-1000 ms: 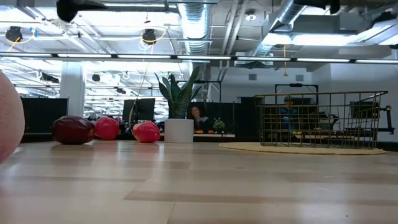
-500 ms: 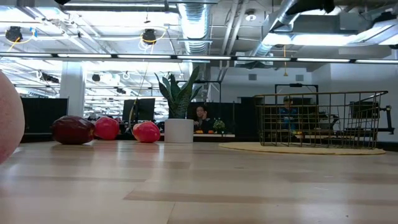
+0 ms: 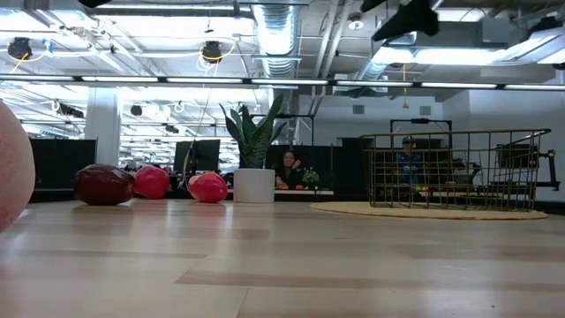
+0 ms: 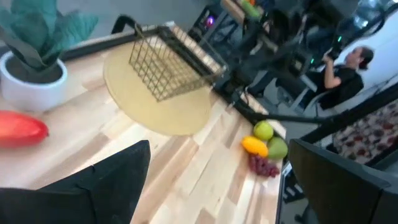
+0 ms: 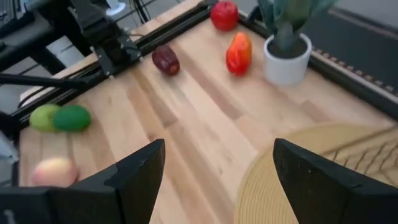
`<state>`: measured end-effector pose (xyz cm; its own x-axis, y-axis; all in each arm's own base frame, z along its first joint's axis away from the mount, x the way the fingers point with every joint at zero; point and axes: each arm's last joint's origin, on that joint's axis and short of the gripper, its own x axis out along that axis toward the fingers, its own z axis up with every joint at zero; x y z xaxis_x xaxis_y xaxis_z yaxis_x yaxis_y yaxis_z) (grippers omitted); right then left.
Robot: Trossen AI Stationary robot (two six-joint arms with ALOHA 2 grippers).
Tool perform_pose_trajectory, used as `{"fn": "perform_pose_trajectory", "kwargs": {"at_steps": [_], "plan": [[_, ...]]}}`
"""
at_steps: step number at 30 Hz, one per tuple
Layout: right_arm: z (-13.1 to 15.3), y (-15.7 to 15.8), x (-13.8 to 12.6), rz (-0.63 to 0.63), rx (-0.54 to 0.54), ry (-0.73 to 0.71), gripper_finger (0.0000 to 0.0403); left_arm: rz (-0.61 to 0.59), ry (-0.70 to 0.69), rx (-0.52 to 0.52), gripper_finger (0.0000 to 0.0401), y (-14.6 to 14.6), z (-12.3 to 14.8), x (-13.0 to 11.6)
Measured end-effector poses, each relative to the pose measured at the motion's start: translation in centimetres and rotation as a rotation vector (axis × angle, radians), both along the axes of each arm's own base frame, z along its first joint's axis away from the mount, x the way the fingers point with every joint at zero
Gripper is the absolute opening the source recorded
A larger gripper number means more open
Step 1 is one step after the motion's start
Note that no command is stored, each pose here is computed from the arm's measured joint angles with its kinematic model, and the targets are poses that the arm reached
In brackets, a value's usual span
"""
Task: Build produce basket
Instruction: Put the dark red apple into the wire basket
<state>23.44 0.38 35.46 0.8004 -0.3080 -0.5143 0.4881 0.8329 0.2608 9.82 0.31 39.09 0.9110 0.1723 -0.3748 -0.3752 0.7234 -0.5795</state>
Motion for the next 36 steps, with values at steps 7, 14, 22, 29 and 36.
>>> {"fn": "perform_pose_trajectory", "kwargs": {"at_steps": [7,14,22,29,36], "plan": [[2.0,-1.2,4.0,0.037,-0.14,0.047,0.0317,0.074,0.179,-0.01,0.0368,0.2,-1.6,0.2],[2.9,-3.3,7.5,0.0,-0.176,0.111,0.0317,0.147,0.268,-0.018,0.0368,0.8,-2.3,-0.2],[2.9,-4.7,8.6,-0.081,-0.107,0.149,0.0317,0.291,0.372,-0.047,0.0368,1.3,-3.2,-0.6],[3.3,-4.7,8.6,-0.093,-0.096,0.117,0.0317,0.295,0.471,0.019,0.0368,1.8,-4.0,1.0],[3.1,-4.6,8.7,-0.091,-0.092,0.122,0.0317,0.23,0.569,0.013,0.0368,2.4,-6.4,2.5]]}}
